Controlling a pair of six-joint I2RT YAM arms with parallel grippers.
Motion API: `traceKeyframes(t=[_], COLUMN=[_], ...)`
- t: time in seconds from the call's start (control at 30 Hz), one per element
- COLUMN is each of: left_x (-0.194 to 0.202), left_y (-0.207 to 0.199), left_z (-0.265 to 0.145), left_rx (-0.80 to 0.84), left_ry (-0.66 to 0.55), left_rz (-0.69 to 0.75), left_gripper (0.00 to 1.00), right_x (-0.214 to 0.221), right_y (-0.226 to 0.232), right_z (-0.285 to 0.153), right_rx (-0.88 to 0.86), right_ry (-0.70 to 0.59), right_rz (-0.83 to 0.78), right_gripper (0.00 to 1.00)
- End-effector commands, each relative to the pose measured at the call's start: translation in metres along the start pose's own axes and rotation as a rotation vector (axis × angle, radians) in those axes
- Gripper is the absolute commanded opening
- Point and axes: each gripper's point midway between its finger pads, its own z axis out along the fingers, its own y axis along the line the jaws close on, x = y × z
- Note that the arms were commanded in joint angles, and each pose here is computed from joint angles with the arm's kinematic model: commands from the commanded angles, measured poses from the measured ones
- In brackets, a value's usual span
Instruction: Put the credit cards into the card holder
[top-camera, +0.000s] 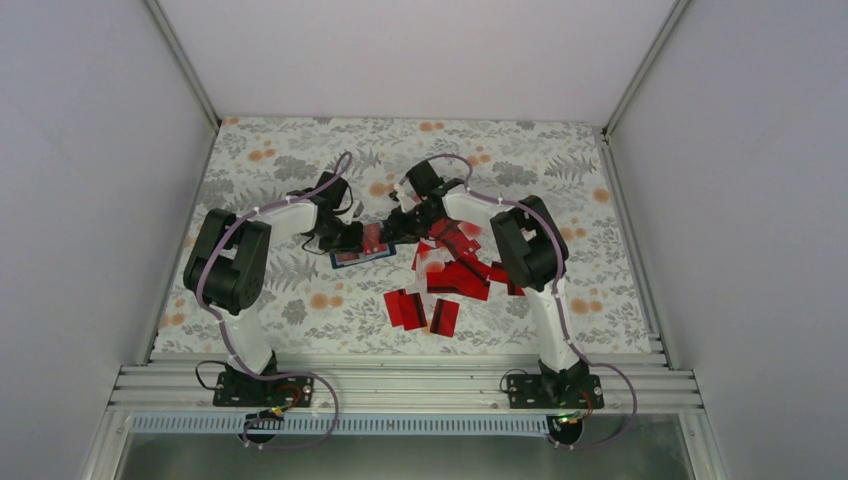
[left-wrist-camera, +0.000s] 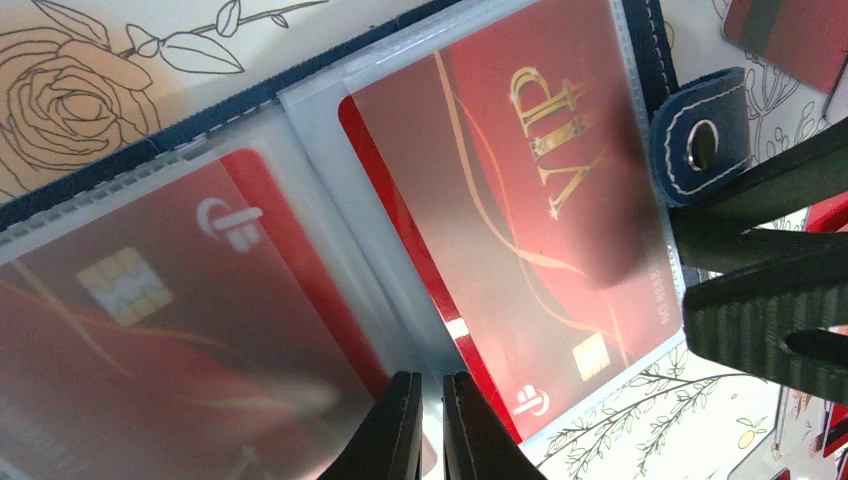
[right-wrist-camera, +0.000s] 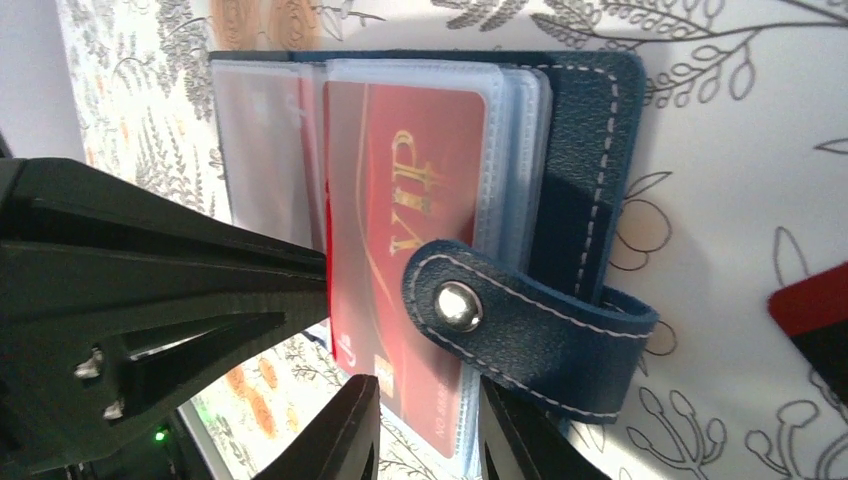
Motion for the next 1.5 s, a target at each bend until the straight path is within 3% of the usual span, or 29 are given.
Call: traceKeyframes(t=[0.0, 0.43, 0.93, 1.47], left_x=[0.012, 0.013, 0.017, 0.016], left_y=[0.008, 0.009, 0.010, 0.010], left_z=[0.017, 0.018, 0.018, 0.019], left_rx=[-0.023, -0.023, -0.026, -0.026], left_ry=[0.049, 0.049, 0.051, 0.051], left_rz=[-0.009, -0.016, -0.023, -0.018], left_gripper=[0.09, 0.08, 0.08, 0.08], right_x=[-0.005, -0.005, 0.002, 0.009], right_y=[0.012, 0.022, 0.016, -0.012], right_z=[-0.011, -0.021, 0.000, 0.009], right_rx=[0.054, 0.050, 0.005, 0.104], right_ry=[-0.031, -0.048, 0.002, 0.014], right_rz=[-0.051, -0.071, -0.047, -0.012], right_gripper=[0.27, 0.31, 0.29, 0.30])
